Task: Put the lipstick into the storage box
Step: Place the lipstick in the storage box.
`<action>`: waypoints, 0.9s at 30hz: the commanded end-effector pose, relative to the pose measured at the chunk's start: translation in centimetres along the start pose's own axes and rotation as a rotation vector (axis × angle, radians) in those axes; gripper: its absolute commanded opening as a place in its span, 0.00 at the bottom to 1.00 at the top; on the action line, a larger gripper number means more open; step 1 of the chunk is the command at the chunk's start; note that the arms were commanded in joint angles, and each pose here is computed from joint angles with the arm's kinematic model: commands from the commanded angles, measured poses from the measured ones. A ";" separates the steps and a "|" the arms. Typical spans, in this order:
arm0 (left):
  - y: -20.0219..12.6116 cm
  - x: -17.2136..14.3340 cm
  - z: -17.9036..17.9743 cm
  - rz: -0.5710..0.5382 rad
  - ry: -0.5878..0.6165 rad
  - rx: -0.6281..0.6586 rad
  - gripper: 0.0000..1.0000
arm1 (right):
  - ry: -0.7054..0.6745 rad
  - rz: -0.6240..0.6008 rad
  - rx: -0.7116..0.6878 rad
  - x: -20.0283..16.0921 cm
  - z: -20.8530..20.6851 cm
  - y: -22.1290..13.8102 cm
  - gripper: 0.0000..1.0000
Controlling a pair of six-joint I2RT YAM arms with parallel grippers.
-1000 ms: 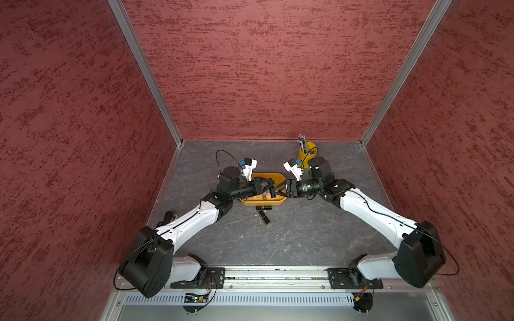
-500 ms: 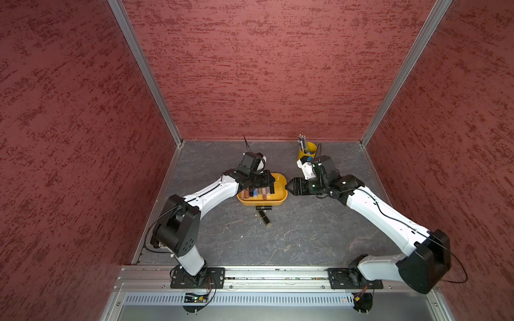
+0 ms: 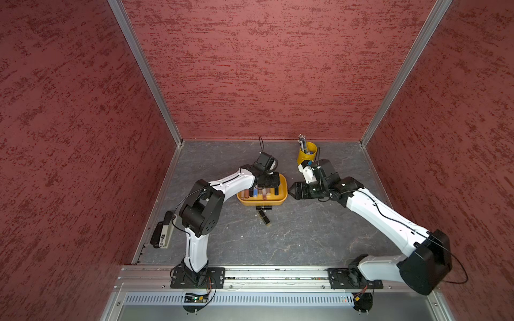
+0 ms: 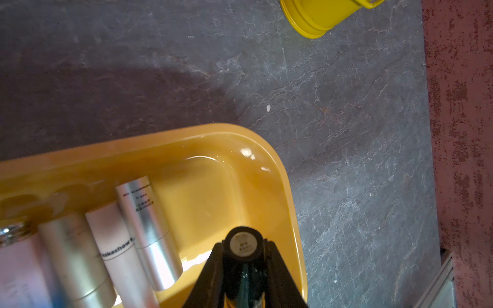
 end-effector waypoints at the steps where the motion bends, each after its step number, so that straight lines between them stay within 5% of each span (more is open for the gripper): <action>1: 0.8 0.3 0.6 -0.012 0.025 0.047 0.16 | -0.012 -0.006 -0.019 0.1 -0.3 0.0 0.73; 27: 3.6 -0.6 3.8 0.003 -0.012 0.171 0.25 | -0.031 0.005 -0.004 -0.2 -0.2 0.1 0.73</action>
Point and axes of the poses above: each gripper's point midway between its finger pads, its own y axis out along the fingers, its own z axis along the line the jaws close on, x = y × z, the point moved 4 cm from there along -y, back along the fingers, and after that the axes turned 4 degrees about -y, right-handed, at the moved point
